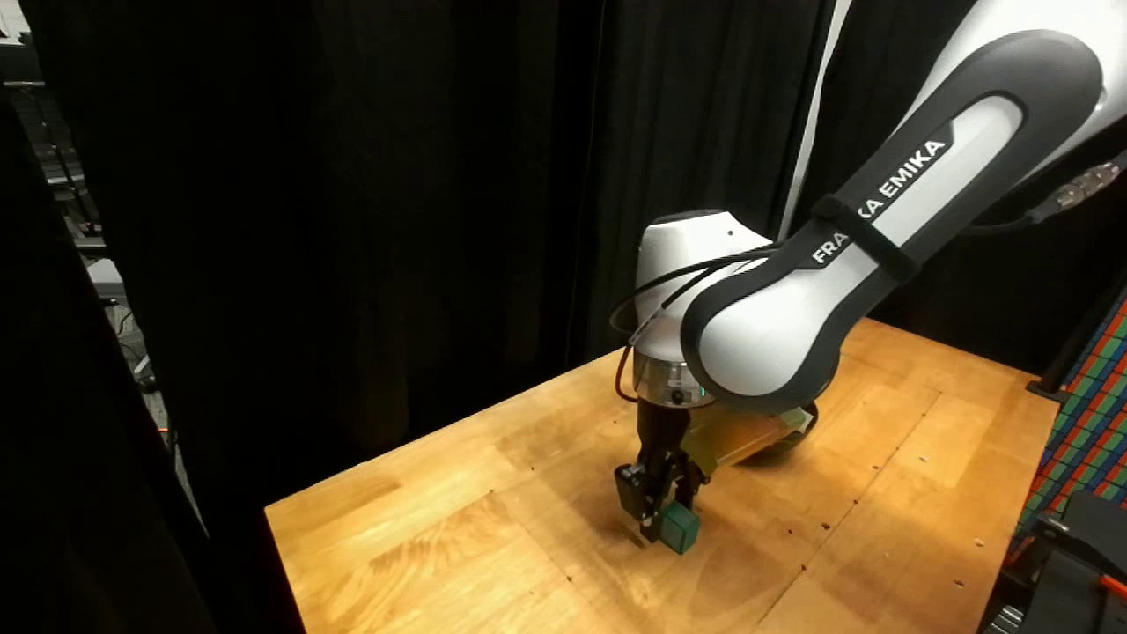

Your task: Put the block into the bowl.

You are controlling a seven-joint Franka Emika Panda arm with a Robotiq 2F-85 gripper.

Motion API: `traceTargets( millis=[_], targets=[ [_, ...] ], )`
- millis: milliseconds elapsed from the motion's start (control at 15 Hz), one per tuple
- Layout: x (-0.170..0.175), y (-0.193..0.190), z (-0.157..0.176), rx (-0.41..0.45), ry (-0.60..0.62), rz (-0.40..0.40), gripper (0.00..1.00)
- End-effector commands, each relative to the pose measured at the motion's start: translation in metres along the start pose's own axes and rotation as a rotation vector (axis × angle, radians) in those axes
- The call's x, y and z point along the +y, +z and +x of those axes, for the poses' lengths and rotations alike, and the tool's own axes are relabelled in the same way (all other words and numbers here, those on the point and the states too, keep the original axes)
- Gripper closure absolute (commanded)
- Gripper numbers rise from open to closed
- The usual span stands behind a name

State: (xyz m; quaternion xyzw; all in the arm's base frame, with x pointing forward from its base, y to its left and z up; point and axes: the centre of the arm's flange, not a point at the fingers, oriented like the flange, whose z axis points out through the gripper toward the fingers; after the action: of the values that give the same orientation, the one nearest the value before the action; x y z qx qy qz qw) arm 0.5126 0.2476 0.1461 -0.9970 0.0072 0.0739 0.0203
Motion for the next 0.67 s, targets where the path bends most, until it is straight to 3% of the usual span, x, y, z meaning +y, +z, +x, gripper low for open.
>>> traceTargets(
  millis=[0,200,600],
  targets=[
    [-0.008,-0.006,0.010,0.015,0.033,-0.030,0.73],
    [-0.004,-0.021,0.008,0.015,0.043,-0.046,0.92],
    [0.007,-0.081,0.024,0.056,0.030,-0.083,0.92]
  ],
)
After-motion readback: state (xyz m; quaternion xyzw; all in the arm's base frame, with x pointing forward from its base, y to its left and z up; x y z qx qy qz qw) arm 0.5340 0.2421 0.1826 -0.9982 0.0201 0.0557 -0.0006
